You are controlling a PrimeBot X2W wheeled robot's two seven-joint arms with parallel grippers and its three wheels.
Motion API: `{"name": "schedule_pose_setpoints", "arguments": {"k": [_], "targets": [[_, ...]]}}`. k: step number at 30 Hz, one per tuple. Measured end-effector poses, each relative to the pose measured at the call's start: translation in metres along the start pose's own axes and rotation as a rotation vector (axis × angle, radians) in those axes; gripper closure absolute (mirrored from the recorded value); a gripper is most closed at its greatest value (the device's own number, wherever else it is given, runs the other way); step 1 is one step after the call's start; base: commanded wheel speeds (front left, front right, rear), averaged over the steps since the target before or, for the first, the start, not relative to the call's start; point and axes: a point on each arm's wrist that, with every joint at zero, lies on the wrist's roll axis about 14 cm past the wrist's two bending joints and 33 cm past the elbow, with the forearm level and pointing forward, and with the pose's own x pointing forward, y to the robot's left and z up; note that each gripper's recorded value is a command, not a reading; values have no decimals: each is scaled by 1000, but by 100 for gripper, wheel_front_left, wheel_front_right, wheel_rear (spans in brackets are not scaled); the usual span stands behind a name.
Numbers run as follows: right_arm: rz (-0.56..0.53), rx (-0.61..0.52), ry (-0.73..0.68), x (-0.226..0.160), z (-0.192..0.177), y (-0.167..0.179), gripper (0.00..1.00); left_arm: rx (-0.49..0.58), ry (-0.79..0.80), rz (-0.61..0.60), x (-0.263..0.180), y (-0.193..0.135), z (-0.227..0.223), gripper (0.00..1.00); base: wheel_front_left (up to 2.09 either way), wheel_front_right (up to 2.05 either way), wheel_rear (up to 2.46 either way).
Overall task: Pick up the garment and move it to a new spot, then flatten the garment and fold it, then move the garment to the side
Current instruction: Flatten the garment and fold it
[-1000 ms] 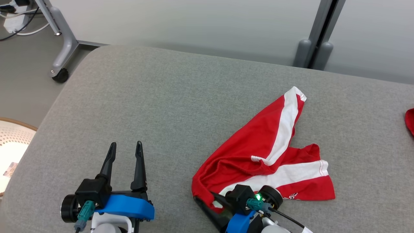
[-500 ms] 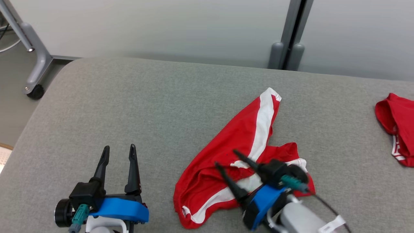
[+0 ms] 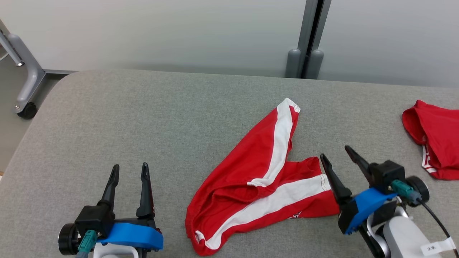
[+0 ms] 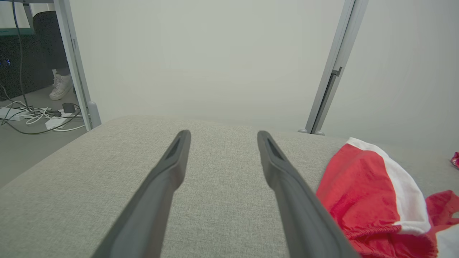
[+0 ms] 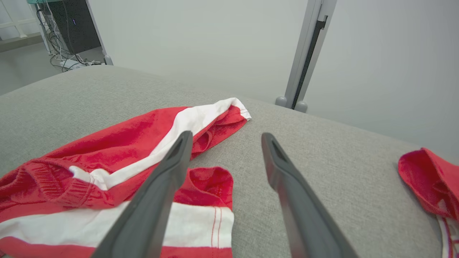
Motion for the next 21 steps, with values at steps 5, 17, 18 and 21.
{"name": "schedule_pose_setpoints", "arguments": {"k": [5, 17, 18, 21], "targets": [[-7, 25, 101, -11, -31, 4, 0, 1, 4, 6, -1, 2, -1, 0, 0, 0, 0], [-14, 81, 278, -9, -91, 10, 0, 10, 23, 35, 3, 12, -6, 0, 0, 0, 0], [-12, 85, 289, -8, -94, 11, 0, 11, 26, 38, 3, 13, -7, 0, 0, 0, 0], [-9, 96, 313, -6, -103, 14, 36, 12, 31, 43, 2, 15, -9, 0, 0, 0, 0]]}}
